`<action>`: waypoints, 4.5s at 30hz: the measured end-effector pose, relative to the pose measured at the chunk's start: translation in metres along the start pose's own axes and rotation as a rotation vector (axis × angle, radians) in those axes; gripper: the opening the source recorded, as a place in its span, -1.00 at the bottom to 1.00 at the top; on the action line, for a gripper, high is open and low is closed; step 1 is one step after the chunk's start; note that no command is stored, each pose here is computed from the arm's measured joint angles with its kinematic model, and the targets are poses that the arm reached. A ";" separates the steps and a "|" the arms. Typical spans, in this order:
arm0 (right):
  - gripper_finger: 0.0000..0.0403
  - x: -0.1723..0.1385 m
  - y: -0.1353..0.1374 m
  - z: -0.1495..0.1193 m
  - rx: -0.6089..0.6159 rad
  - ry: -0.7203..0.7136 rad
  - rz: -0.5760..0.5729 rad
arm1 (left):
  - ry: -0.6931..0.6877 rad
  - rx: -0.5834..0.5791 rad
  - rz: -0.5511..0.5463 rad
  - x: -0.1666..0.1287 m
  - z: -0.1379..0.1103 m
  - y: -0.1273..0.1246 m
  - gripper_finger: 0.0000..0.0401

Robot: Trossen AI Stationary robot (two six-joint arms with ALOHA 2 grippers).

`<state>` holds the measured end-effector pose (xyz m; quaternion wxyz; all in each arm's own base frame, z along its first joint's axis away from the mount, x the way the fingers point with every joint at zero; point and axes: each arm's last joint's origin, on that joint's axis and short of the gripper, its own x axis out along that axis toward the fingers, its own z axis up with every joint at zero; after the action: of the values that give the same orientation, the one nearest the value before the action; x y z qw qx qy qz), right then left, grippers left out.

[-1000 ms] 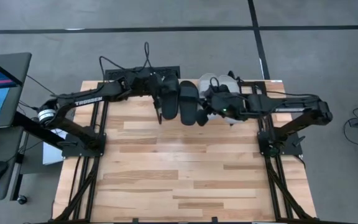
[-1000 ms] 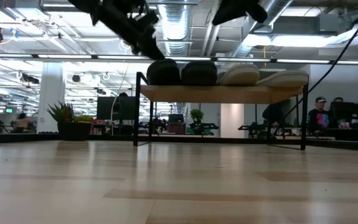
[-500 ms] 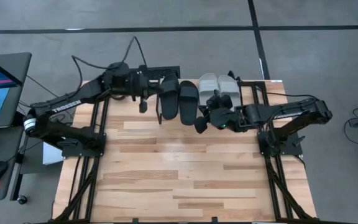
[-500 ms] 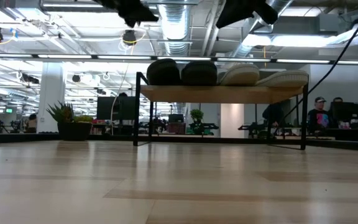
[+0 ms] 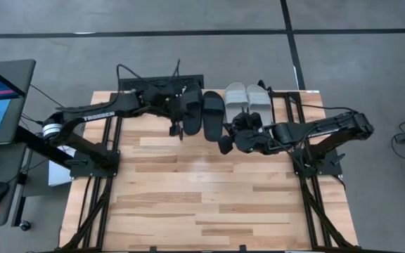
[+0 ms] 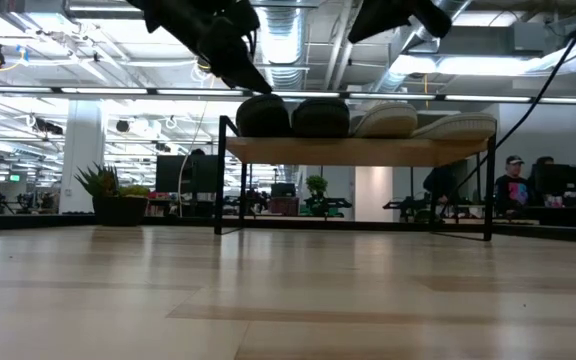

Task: Pick and place slides into the shelf
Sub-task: Adjust the slides on the shelf, then return to Home Position

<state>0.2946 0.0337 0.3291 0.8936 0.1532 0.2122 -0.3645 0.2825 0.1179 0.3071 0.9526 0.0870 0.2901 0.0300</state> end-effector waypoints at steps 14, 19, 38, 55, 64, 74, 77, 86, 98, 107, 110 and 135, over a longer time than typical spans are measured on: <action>-1.00 -0.022 -0.008 -0.001 0.003 -0.026 -0.039 | -0.005 0.072 0.030 0.013 0.008 -0.018 -1.00; -1.00 -0.022 -0.008 -0.001 0.003 -0.026 -0.039 | -0.013 0.061 0.110 0.020 0.009 -0.013 -1.00; -1.00 -0.023 -0.008 -0.001 0.002 -0.019 -0.034 | 0.127 0.013 0.140 0.055 -0.013 -0.010 -1.00; -1.00 -0.022 -0.009 -0.001 -0.021 -0.034 -0.060 | -0.025 0.117 0.463 -0.010 0.020 0.003 -1.00; -1.00 -0.022 -0.009 0.000 -0.016 -0.037 -0.057 | -0.006 0.010 0.370 0.003 -0.005 0.041 -1.00; -1.00 -0.022 -0.008 0.000 -0.009 -0.041 -0.053 | 0.131 -0.049 0.176 0.041 -0.037 0.048 -1.00; -1.00 -0.022 -0.008 0.000 -0.009 -0.041 -0.053 | 0.105 -0.044 0.202 0.039 -0.033 0.048 -1.00; -1.00 -0.022 -0.009 0.000 -0.011 -0.050 -0.064 | 0.039 0.016 0.477 0.003 0.007 0.061 -1.00; -1.00 -0.037 -0.014 0.004 -0.180 -0.178 -0.190 | -0.542 0.017 0.467 -0.147 0.070 0.040 -1.00; -1.00 -0.067 -0.036 0.031 -0.404 -0.225 0.074 | -0.505 -0.004 0.290 -0.169 0.058 0.027 -1.00; -1.00 -0.079 -0.057 0.039 -0.396 -0.376 0.319 | -0.488 -0.012 0.220 -0.171 0.055 0.022 -1.00; -1.00 -0.070 -0.142 -0.069 -0.250 -0.513 0.822 | -0.745 -0.277 0.079 -0.168 -0.092 -0.074 -1.00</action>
<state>0.1297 0.0070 0.2875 0.9983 0.0212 -0.0501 0.0201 0.0923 0.0404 0.3100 0.9934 -0.0264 -0.0859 0.0718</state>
